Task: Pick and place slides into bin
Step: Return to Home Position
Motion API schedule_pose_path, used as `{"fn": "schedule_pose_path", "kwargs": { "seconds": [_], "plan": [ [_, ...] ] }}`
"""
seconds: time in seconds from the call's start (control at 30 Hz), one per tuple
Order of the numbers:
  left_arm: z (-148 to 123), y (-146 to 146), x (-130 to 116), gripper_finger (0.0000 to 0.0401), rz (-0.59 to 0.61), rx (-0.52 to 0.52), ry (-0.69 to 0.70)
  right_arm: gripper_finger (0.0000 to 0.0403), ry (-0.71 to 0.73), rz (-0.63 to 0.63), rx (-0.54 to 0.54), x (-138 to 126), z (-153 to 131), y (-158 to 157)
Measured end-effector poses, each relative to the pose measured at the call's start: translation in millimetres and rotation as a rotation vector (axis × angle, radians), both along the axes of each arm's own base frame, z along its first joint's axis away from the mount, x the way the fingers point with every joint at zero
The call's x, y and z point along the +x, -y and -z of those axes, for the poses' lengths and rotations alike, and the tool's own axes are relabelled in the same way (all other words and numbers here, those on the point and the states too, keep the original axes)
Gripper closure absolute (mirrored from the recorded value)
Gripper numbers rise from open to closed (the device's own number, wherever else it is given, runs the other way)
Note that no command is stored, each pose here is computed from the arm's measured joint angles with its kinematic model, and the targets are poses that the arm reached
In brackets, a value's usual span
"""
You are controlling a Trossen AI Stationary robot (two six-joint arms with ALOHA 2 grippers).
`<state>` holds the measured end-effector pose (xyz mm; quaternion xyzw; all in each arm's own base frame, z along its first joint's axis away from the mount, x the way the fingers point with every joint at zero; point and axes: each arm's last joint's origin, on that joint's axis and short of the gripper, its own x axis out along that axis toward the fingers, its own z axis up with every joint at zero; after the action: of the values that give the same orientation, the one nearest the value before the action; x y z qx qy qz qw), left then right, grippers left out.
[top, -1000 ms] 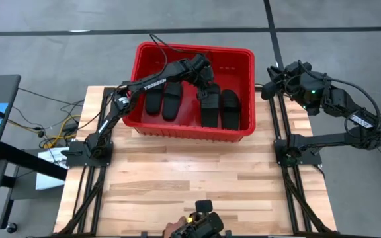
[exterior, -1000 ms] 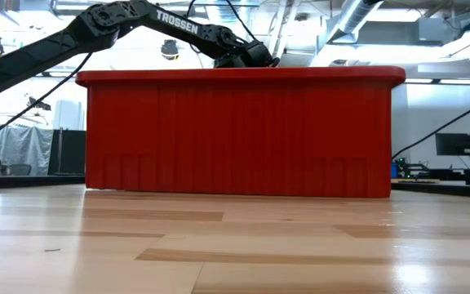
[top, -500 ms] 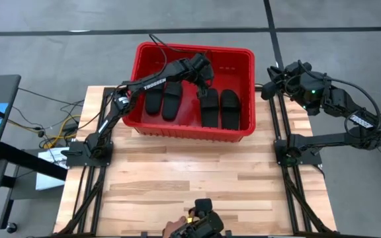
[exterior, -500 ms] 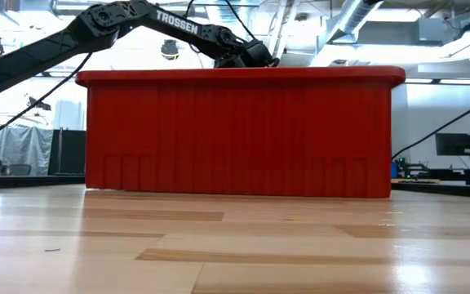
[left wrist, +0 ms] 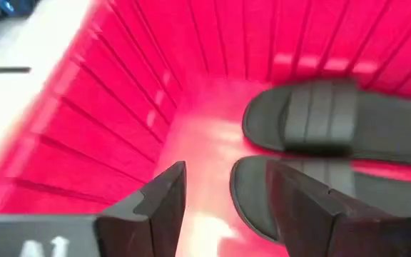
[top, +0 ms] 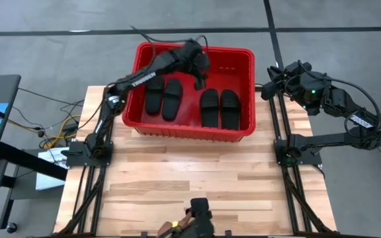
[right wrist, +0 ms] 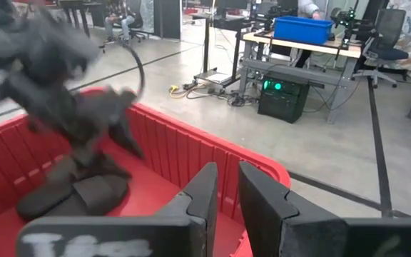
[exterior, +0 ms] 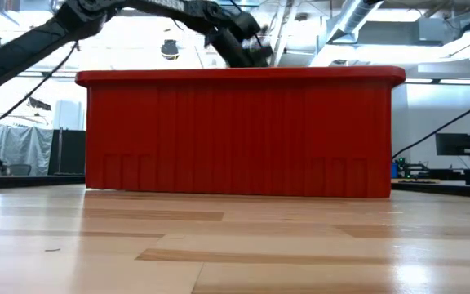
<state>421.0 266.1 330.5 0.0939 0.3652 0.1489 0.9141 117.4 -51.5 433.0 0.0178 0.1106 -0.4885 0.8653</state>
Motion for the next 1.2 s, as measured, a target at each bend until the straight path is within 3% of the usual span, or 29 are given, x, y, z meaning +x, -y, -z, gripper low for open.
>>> {"fn": "schedule_pose_path", "kwargs": {
  "seconds": [0.27, 0.6, 0.83, 1.03, 1.2],
  "plan": [
    [-91.9, 11.2, -49.4, 0.0218, -0.02, 0.098, 0.243, 0.0351, -0.003, -0.011, 0.0, 0.2, 0.0, -0.2],
    [-177.8, 47.8, -121.8, 0.0218, -0.047, -0.015, 0.531, 0.0351, -0.028, -0.172, -0.043, 4.7, -4.3, -2.3],
    [-194.9, 73.9, -151.2, 0.0218, -0.025, 0.0, 0.483, 0.0351, -0.001, -0.368, -0.11, 10.0, -12.4, -5.7],
    [-192.1, 86.2, -167.9, 0.0218, -0.053, -0.083, 0.393, 0.0351, 0.018, -0.552, -0.135, 13.5, -15.2, -9.9],
    [-182.3, 95.0, -179.0, 0.0218, -0.088, -0.189, 0.276, 0.0351, -0.052, -0.647, -0.036, 21.5, -10.3, -9.1]
  ]
}}
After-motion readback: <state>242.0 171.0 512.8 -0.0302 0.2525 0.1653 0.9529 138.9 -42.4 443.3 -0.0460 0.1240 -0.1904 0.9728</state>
